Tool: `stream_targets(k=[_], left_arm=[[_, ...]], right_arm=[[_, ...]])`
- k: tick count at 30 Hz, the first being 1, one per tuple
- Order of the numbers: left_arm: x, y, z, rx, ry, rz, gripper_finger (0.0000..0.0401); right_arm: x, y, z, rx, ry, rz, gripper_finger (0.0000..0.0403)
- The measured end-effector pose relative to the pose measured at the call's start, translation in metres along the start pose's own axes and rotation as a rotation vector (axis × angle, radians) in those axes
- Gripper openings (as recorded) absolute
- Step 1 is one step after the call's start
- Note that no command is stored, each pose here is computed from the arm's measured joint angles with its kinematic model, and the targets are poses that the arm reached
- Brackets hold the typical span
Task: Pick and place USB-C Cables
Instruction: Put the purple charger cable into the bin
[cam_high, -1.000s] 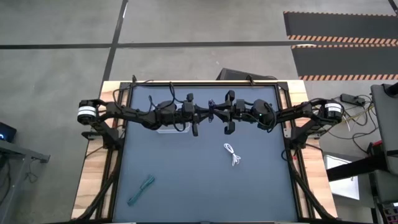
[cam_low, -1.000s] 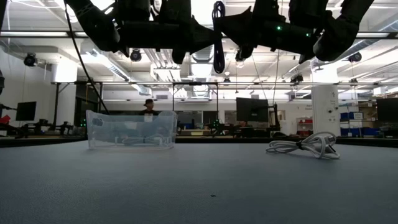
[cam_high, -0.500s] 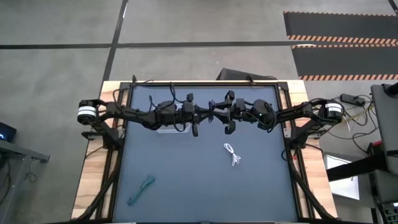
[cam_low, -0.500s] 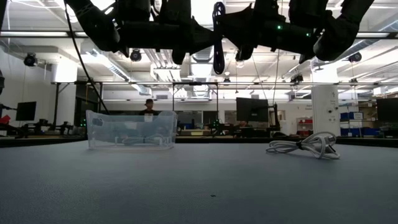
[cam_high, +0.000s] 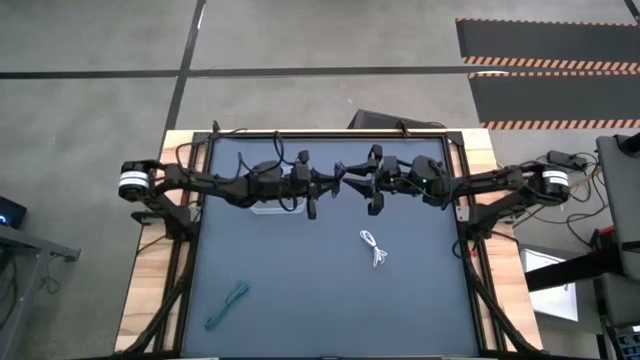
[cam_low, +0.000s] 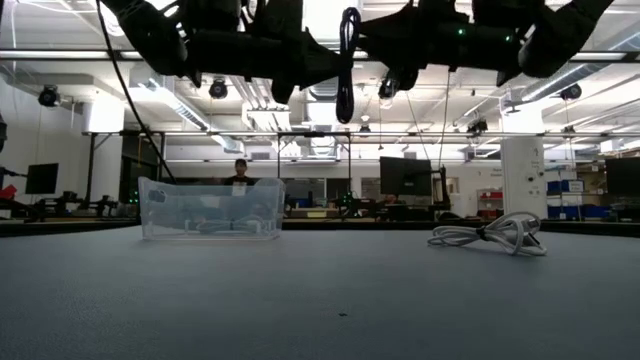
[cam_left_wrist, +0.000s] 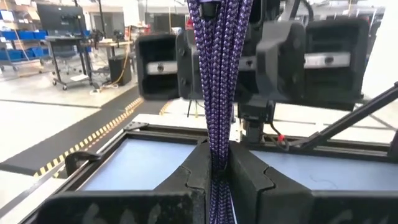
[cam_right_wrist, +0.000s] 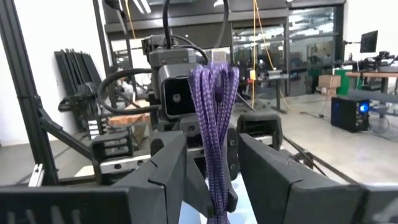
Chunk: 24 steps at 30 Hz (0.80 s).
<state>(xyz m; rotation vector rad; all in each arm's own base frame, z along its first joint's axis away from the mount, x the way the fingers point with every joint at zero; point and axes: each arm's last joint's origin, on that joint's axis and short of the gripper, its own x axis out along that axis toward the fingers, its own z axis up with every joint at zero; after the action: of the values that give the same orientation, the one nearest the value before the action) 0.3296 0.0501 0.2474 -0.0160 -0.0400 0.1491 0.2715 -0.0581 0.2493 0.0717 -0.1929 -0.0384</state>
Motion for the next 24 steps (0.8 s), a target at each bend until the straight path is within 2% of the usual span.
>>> stream_targets(k=[5, 10, 16, 20, 24], left_arm=[[-0.006, 0.002, 0.003, 0.008, 0.051, 0.009, 0.0018], [-0.015, 0.006, 0.007, 0.007, 0.180, 0.029, 0.0018], [-0.032, 0.010, 0.019, 0.003, 0.318, 0.054, 0.0018], [-0.042, 0.012, 0.034, 0.011, 0.421, 0.108, 0.0018], [-0.048, 0.012, 0.047, 0.014, 0.555, 0.134, 0.0018]], right_arm=[[-0.011, 0.003, 0.013, -0.001, 0.058, -0.039, 0.0133], [-0.026, 0.005, 0.023, -0.012, 0.145, -0.091, 0.0132], [-0.042, 0.007, 0.030, -0.034, 0.230, -0.161, 0.0125], [-0.050, 0.007, 0.033, -0.054, 0.269, -0.204, 0.0123], [-0.054, 0.008, 0.034, -0.075, 0.293, -0.202, 0.0124]])
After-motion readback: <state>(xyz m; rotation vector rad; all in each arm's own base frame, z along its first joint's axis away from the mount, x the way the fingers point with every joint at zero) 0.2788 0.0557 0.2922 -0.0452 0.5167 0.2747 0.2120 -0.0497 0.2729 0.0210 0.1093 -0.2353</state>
